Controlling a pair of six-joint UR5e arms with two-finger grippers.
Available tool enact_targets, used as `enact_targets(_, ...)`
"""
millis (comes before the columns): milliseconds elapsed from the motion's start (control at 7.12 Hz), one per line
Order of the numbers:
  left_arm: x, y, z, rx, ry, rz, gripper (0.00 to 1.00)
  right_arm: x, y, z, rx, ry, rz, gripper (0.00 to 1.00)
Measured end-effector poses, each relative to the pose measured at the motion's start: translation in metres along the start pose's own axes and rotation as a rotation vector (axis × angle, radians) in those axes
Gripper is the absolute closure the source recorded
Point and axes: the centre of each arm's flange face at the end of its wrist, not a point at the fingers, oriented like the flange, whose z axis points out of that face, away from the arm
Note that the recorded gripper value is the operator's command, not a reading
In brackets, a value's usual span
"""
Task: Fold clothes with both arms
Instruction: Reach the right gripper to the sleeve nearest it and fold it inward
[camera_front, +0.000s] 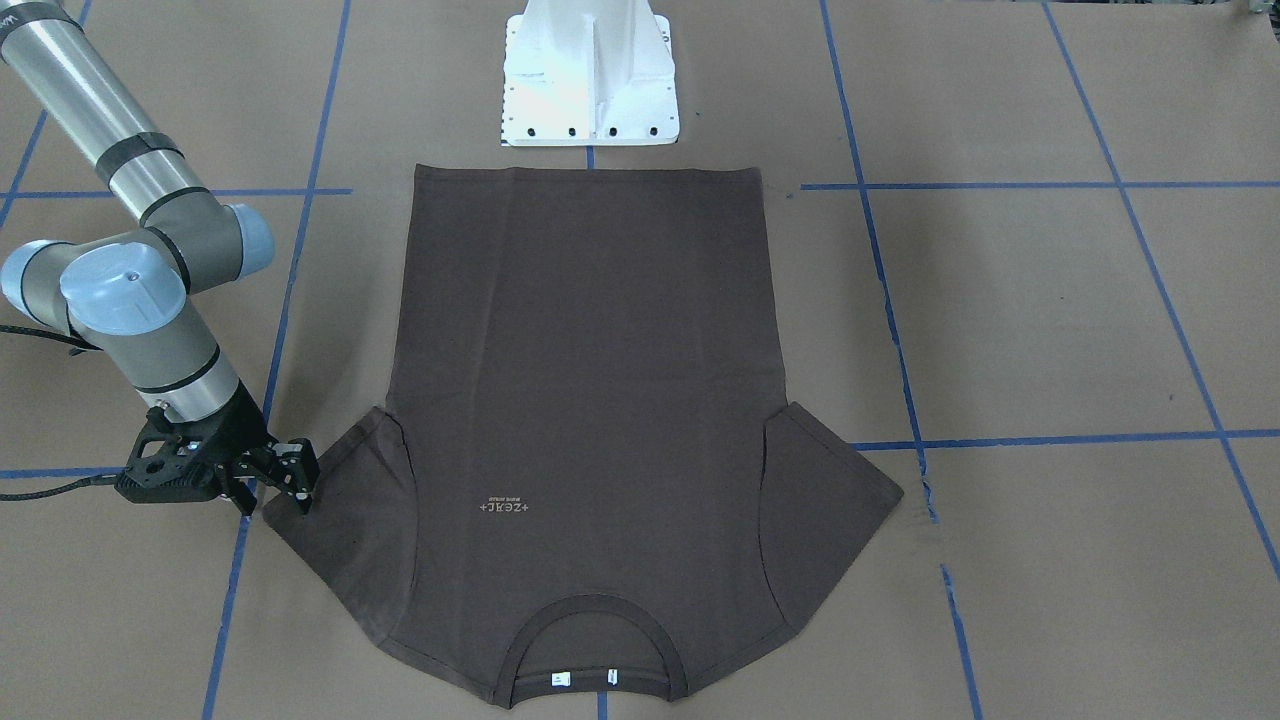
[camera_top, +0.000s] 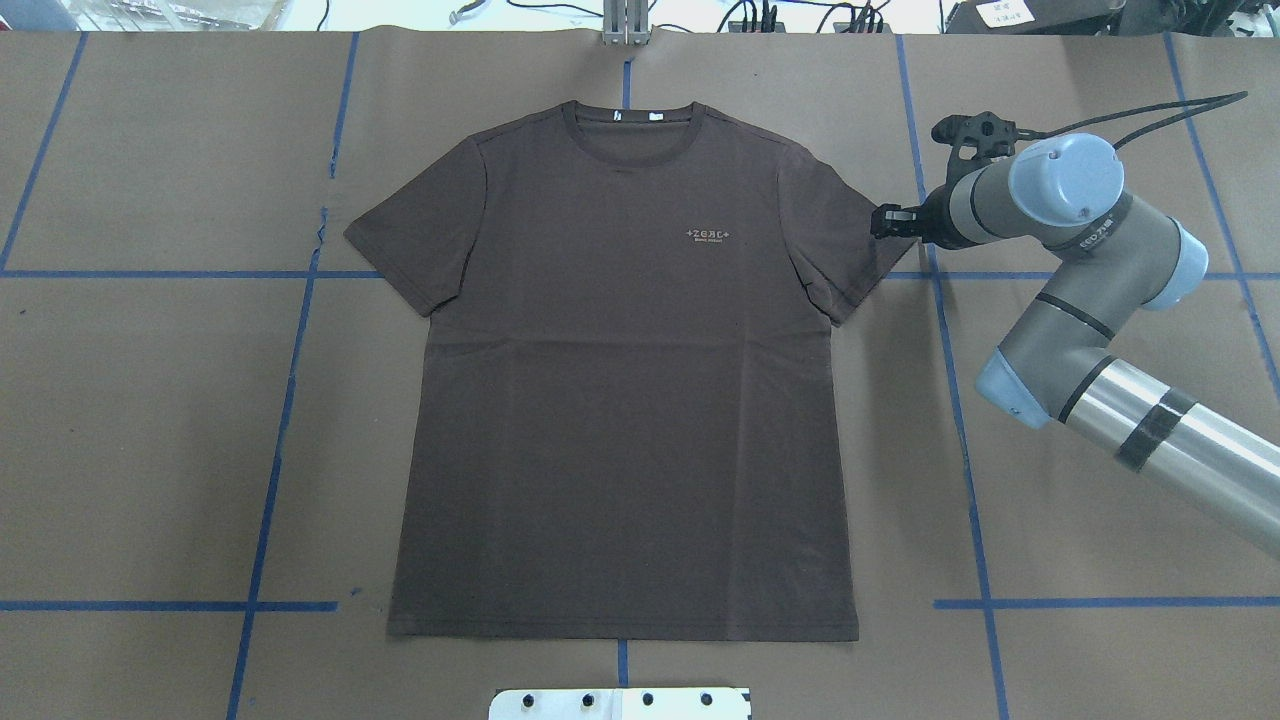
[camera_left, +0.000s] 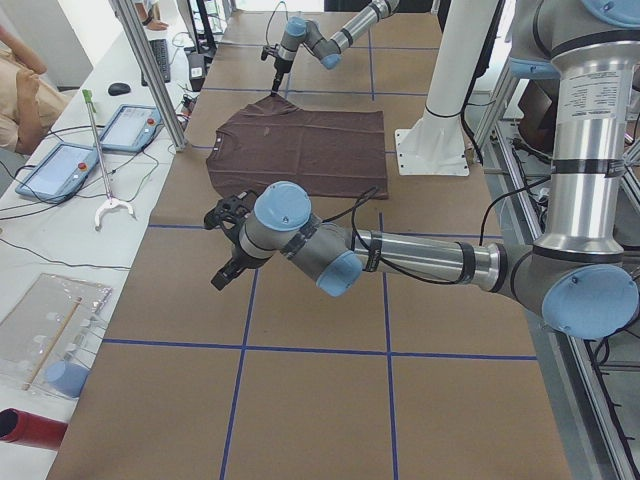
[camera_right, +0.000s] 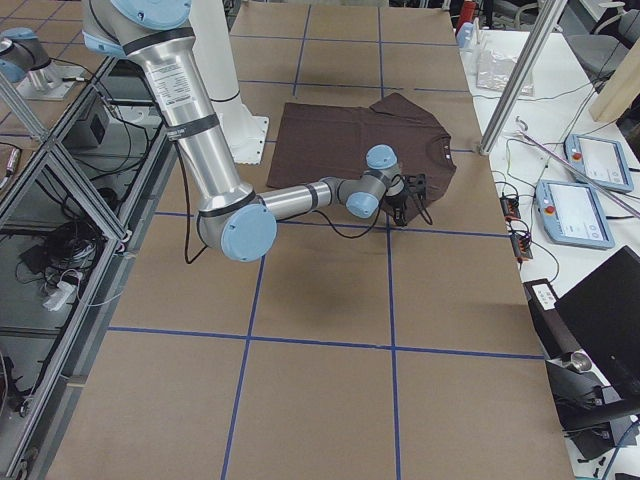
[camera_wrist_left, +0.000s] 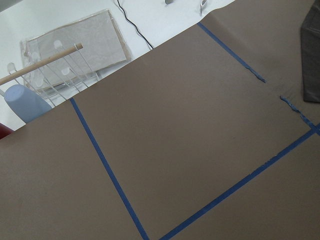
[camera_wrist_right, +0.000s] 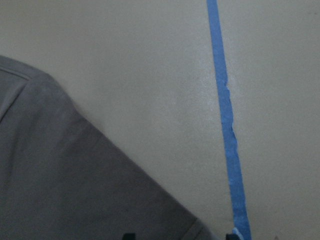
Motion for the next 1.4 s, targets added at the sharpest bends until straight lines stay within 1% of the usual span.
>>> enact_targets(140, 0.000, 0.001, 0.000, -0.001, 0.000, 0.000, 0.00, 0.001, 0.001, 0.002, -0.003, 0.004, 0.000, 0.55)
enact_targets(281, 0.000, 0.001, 0.000, -0.001, 0.000, 0.000, 0.00, 0.002, 0.002, 0.003, -0.005, 0.006, 0.001, 1.00)
enact_targets(562, 0.000, 0.002, 0.000, -0.002, 0.000, 0.001, 0.00, -0.002, 0.000, 0.003, -0.004, 0.002, 0.002, 1.00)
enact_targets(983, 0.000, 0.003, 0.000, -0.003, -0.001, 0.003, 0.00, -0.028, -0.013, -0.007, 0.010, -0.020, 0.001, 1.00)
enact_targets(1124, 0.000, 0.003, 0.000, -0.003, -0.001, 0.003, 0.00, -0.041, -0.019, -0.013, 0.011, -0.016, 0.003, 1.00)
enact_targets(1264, 0.000, 0.003, 0.000, -0.003, -0.001, 0.002, 0.00, -0.068, -0.027, -0.026, 0.013, 0.016, 0.017, 1.00)
enact_targets(1405, 0.000, 0.003, 0.000, -0.003, -0.001, 0.001, 0.00, -0.108, -0.029, -0.037, 0.022, 0.061, 0.048, 1.00)
